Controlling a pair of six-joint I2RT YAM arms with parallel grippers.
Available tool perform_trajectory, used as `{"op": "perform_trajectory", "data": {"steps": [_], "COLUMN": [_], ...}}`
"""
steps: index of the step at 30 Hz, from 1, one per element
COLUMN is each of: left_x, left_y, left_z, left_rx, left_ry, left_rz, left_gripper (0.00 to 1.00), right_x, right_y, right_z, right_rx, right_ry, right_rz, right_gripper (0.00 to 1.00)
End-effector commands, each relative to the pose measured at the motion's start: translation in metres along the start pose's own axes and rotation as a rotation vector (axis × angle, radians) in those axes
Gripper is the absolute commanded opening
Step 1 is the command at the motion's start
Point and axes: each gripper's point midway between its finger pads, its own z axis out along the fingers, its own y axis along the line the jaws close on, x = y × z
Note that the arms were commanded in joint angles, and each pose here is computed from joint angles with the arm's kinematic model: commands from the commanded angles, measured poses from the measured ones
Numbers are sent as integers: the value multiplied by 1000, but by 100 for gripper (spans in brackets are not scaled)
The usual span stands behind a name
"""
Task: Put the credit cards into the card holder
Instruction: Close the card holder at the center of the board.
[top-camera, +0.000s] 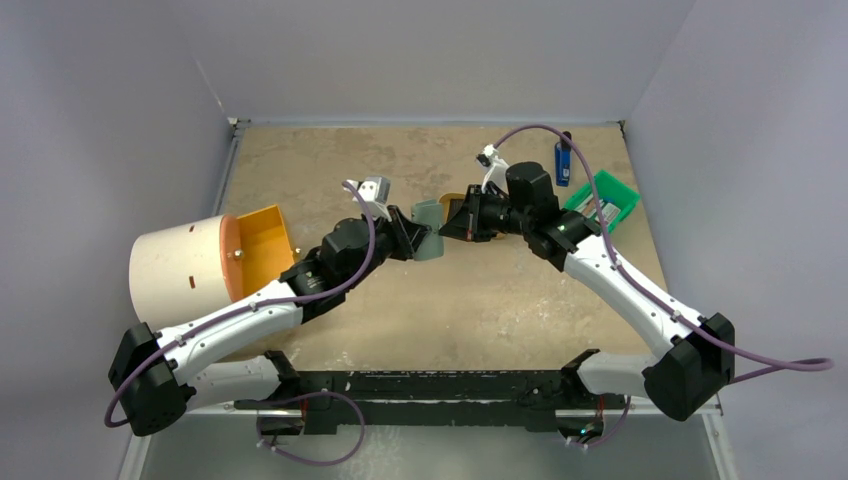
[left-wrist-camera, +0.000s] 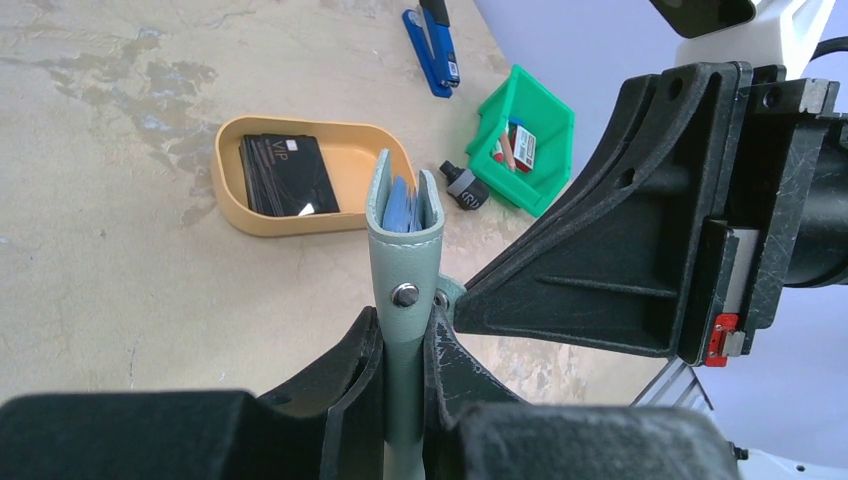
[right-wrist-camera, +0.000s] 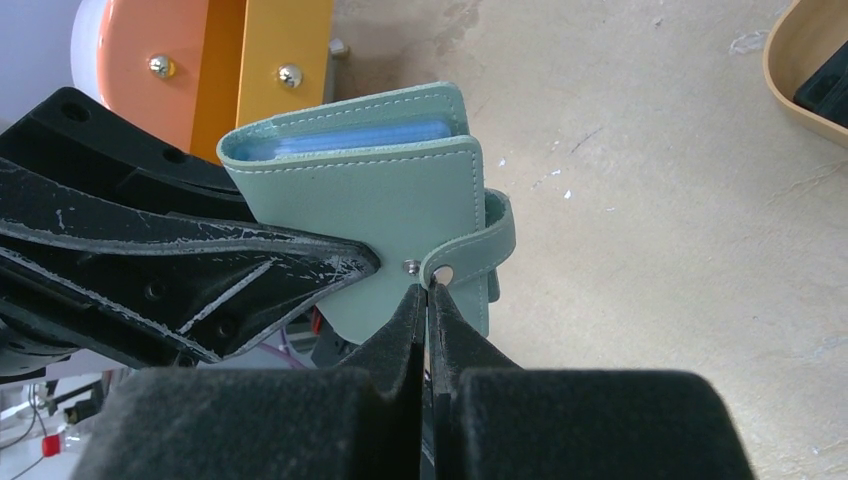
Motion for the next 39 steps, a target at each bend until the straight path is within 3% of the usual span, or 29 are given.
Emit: {"op": "perform_trajectory", "data": {"steps": [1, 39], "left_x": [-27, -28], "left_y": [-15, -22], "left_z": [-5, -2], "left_rx": [34, 47], "left_ry": [-87, -70], "left_rz": [-22, -16], "left_gripper": [0, 0], "right_x": [-4, 2], "right_y": [13, 12], "right_z": [-4, 8], "right_rx": [-47, -72], "right_ry": [-15, 28], "right_rz": [-45, -74], "right_gripper": [0, 0]}}
